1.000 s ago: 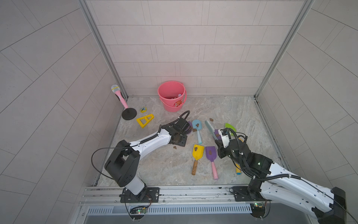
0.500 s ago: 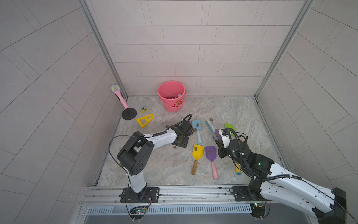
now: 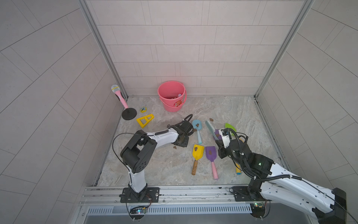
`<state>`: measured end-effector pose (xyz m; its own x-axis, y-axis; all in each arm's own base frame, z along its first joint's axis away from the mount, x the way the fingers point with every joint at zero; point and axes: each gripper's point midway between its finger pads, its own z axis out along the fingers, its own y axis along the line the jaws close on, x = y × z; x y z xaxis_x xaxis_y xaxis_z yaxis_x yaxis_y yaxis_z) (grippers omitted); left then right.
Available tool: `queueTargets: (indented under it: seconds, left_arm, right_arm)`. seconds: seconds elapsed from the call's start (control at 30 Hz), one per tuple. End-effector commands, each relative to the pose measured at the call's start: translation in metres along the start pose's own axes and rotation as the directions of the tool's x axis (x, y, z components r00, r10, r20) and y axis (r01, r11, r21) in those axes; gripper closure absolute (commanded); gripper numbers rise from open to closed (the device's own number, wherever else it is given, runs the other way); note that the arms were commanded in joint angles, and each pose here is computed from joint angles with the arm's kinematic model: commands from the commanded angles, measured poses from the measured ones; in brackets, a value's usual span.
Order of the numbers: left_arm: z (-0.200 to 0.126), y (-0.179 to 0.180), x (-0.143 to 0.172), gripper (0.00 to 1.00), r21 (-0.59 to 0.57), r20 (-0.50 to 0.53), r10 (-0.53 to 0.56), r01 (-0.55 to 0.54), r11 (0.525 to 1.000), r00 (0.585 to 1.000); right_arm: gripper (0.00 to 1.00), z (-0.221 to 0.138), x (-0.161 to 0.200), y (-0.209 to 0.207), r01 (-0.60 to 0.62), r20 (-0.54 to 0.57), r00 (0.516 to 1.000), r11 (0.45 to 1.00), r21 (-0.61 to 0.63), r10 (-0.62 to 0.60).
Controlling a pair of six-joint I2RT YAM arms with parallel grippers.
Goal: Brush the soil off the hand trowel and place it into the bucket
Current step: Pick up the hand trowel from the center of the board, then brush off the soil from the hand trowel.
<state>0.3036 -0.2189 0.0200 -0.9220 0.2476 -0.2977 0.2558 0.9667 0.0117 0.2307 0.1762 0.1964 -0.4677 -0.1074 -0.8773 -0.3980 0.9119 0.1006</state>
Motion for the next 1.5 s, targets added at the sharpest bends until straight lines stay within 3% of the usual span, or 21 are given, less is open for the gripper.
queueTargets:
  seconds: [0.0,0.2,0.37,0.47,0.63,0.9,1.23,1.33,1.47]
  left_arm:
    - [-0.011,0.007,-0.001,0.81,-0.035,0.011,0.003,-0.003,0.999,1.0]
    - [-0.04,0.012,0.01,1.0,-0.005,0.034,-0.015,0.016,1.0,0.999]
    - [-0.069,0.009,0.037,1.0,0.034,0.0,0.014,-0.014,0.999,1.0]
    - [-0.082,0.006,0.059,1.0,0.049,-0.033,0.024,-0.023,0.999,0.999]
    - [-0.103,0.001,0.091,1.0,0.009,-0.047,0.098,-0.098,0.995,0.994]
    - [-0.118,-0.012,0.108,1.0,0.026,-0.006,0.148,-0.148,0.989,0.989]
    - [-0.119,-0.015,0.104,1.0,0.011,0.011,0.165,-0.165,0.986,0.986]
    - [-0.119,-0.016,0.103,1.0,0.012,0.011,0.167,-0.167,0.986,0.986]
    - [-0.119,-0.016,0.103,1.0,0.012,0.014,0.172,-0.172,0.985,0.985]
  right_arm:
    - [1.0,-0.008,-0.012,-0.004,-0.041,0.038,0.998,0.999,0.012,0.04]
    - [1.0,-0.011,-0.014,0.0,-0.078,0.045,0.996,0.997,-0.022,0.079]
    - [1.0,-0.006,-0.009,0.021,-0.174,-0.05,0.985,0.967,-0.188,0.168]
    - [1.0,-0.006,-0.02,0.029,-0.293,-0.128,0.955,0.908,-0.3,0.266]
    - [1.0,-0.006,-0.024,0.053,-0.451,-0.302,0.892,0.729,-0.516,0.338]
    - [1.0,0.003,0.004,0.079,-0.591,-0.54,0.791,0.59,-0.551,0.288]
    - [1.0,0.014,0.031,0.096,-0.646,-0.648,0.727,0.545,-0.534,0.226]
    - [1.0,0.02,0.037,0.1,-0.641,-0.655,0.724,0.558,-0.527,0.214]
    - [1.0,0.032,0.052,0.094,-0.631,-0.674,0.708,0.619,-0.468,0.212]
